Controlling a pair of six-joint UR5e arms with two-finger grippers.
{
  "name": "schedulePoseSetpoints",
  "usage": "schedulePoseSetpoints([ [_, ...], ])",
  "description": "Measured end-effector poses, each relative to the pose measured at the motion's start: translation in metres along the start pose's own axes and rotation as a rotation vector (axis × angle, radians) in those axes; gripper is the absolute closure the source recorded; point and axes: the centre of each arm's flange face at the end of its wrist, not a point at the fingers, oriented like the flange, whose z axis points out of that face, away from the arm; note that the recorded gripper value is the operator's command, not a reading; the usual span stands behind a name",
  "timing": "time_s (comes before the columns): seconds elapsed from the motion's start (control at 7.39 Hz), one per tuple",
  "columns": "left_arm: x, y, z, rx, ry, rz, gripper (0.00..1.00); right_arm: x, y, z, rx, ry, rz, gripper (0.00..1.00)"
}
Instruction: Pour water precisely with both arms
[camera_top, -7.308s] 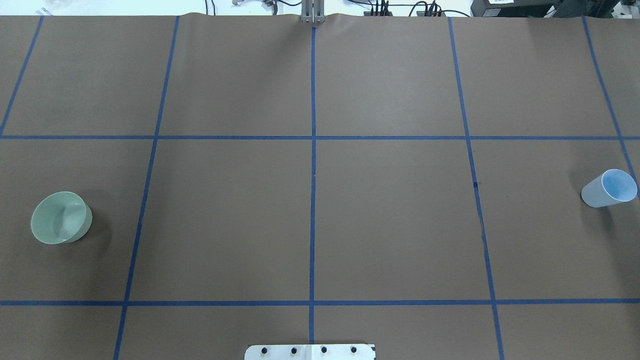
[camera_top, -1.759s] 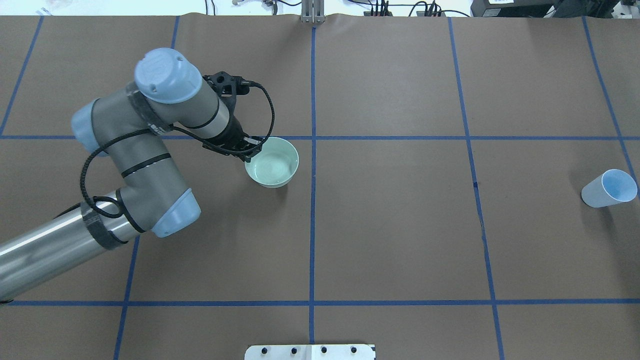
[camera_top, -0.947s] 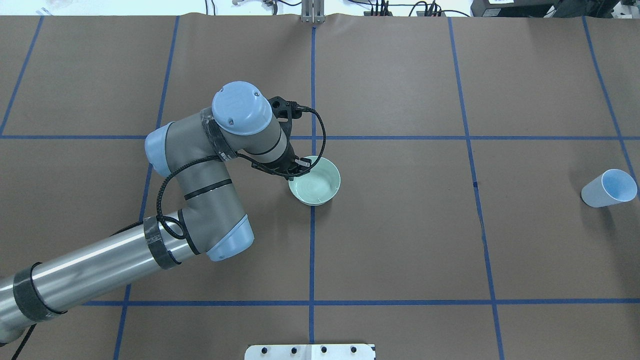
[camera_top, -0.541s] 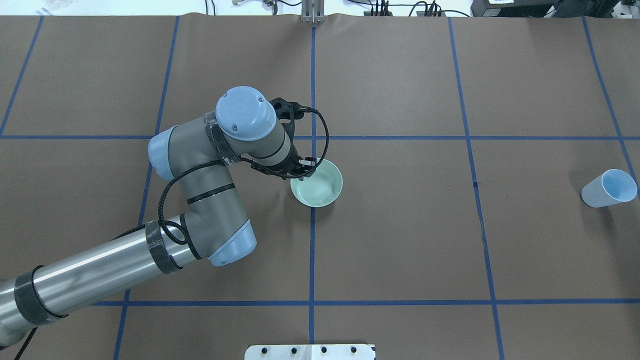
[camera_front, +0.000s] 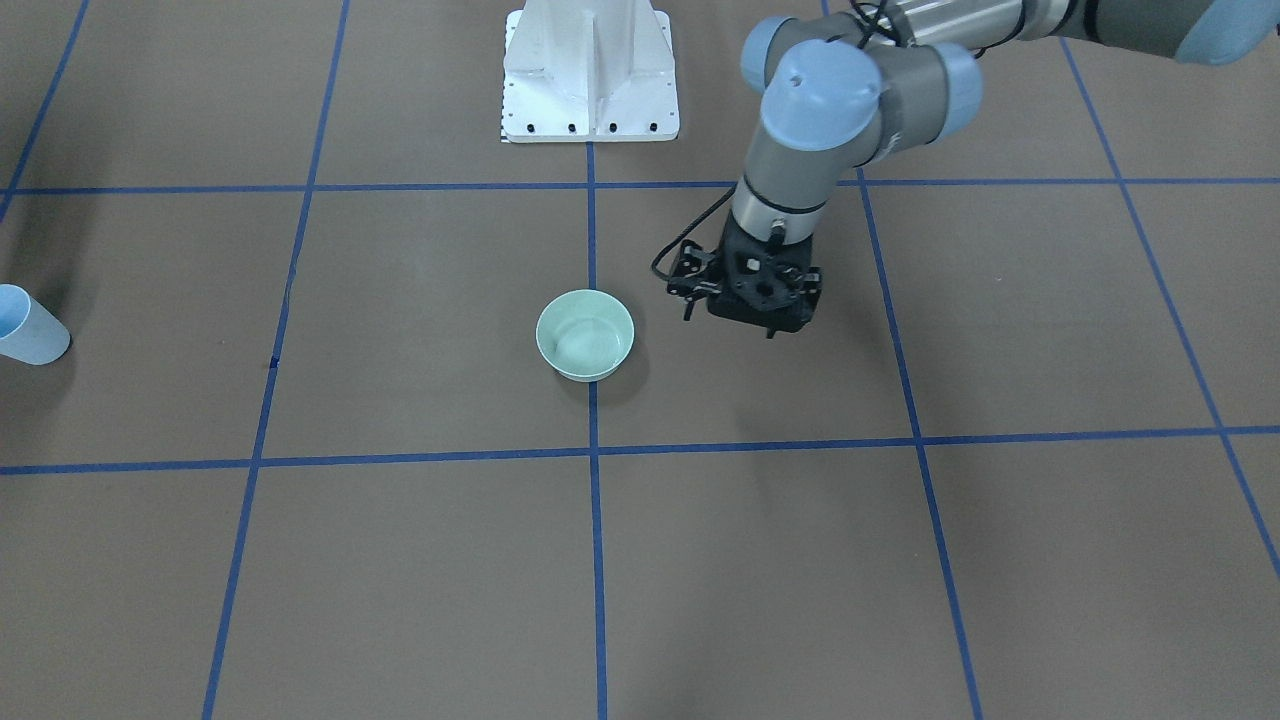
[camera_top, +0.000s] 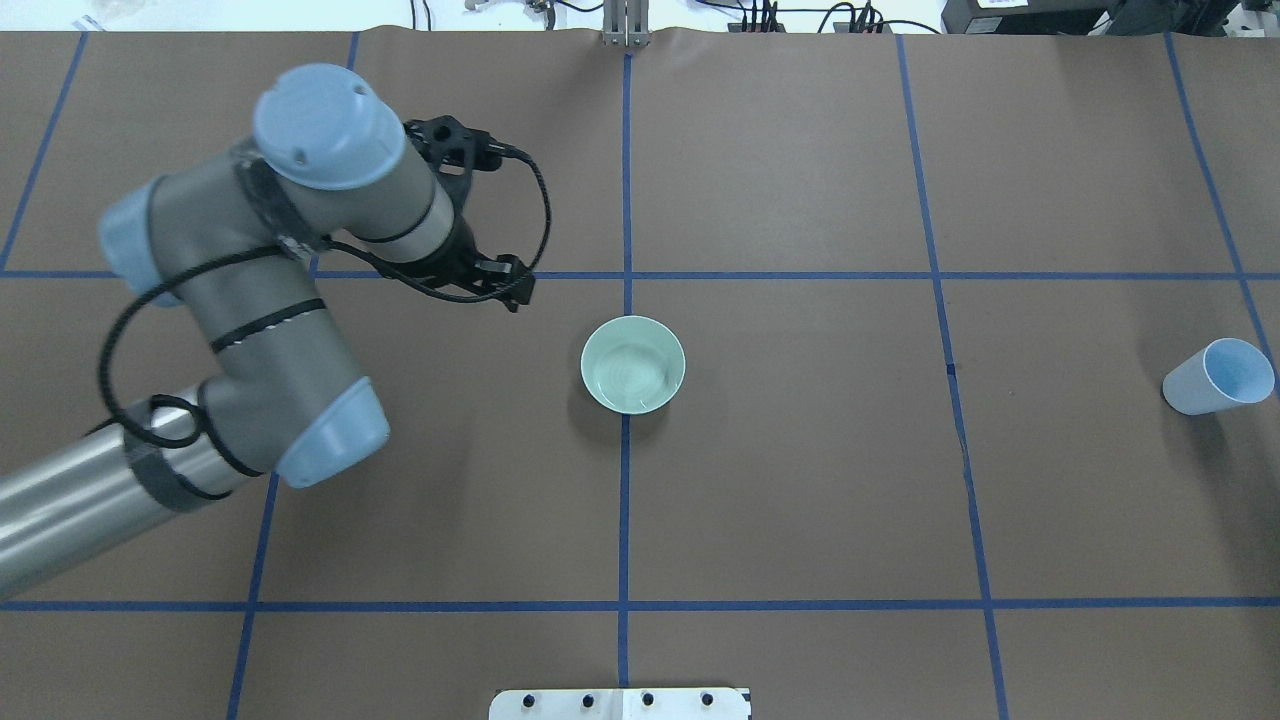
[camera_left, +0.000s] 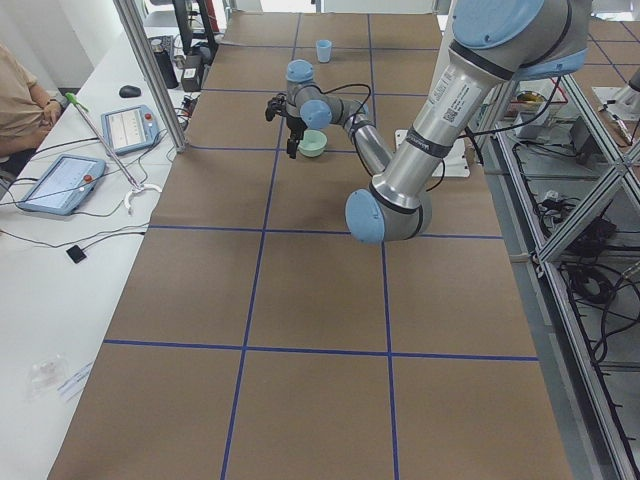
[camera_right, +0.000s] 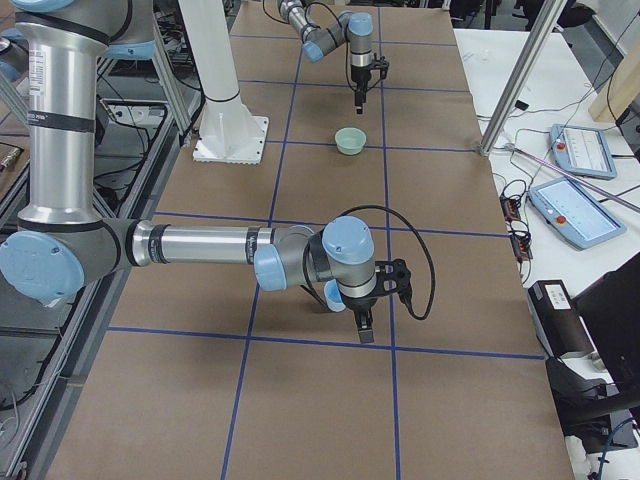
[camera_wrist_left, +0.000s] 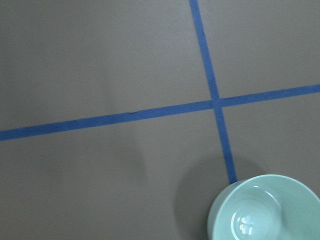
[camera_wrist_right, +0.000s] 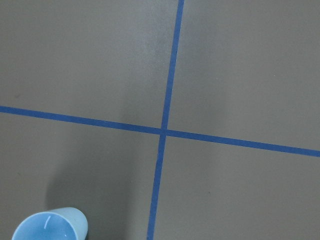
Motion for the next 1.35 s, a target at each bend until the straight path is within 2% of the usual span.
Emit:
schedulePoseSetpoints([
  [0.27, -0.127, 0.017, -0.046, -0.009, -0.084, 0.133, 0.00, -0.043, 0.001, -0.008, 0.006, -0.028, 0.079, 0.00],
  [0.54, -0.271, 0.032, -0.094, -0.027, -0.124, 0.242, 0.00, -0.104, 0.013, -0.018, 0.000, -0.056, 0.162, 0.00],
  [0.68, -0.336, 0.051, -0.111, -0.039, -0.148, 0.240, 0.00, -0.133, 0.020, -0.021, -0.006, -0.065, 0.194, 0.00],
  [0.81, -0.394, 0.078, -0.119, -0.056, -0.174, 0.190, 0.00, -0.164, 0.025, -0.019, -0.009, -0.058, 0.225, 0.00],
  [0.95, -0.436, 0.102, -0.122, -0.065, -0.191, 0.143, 0.00, -0.195, 0.032, -0.014, -0.003, -0.032, 0.259, 0.00],
  [1.08, -0.456, 0.117, -0.124, -0.063, -0.197, 0.124, 0.00, -0.217, 0.041, -0.008, 0.010, 0.001, 0.290, 0.00],
  [1.35, -0.469, 0.127, -0.126, -0.058, -0.202, 0.113, 0.00, -0.227, 0.075, 0.009, 0.084, 0.059, 0.360, 0.00],
])
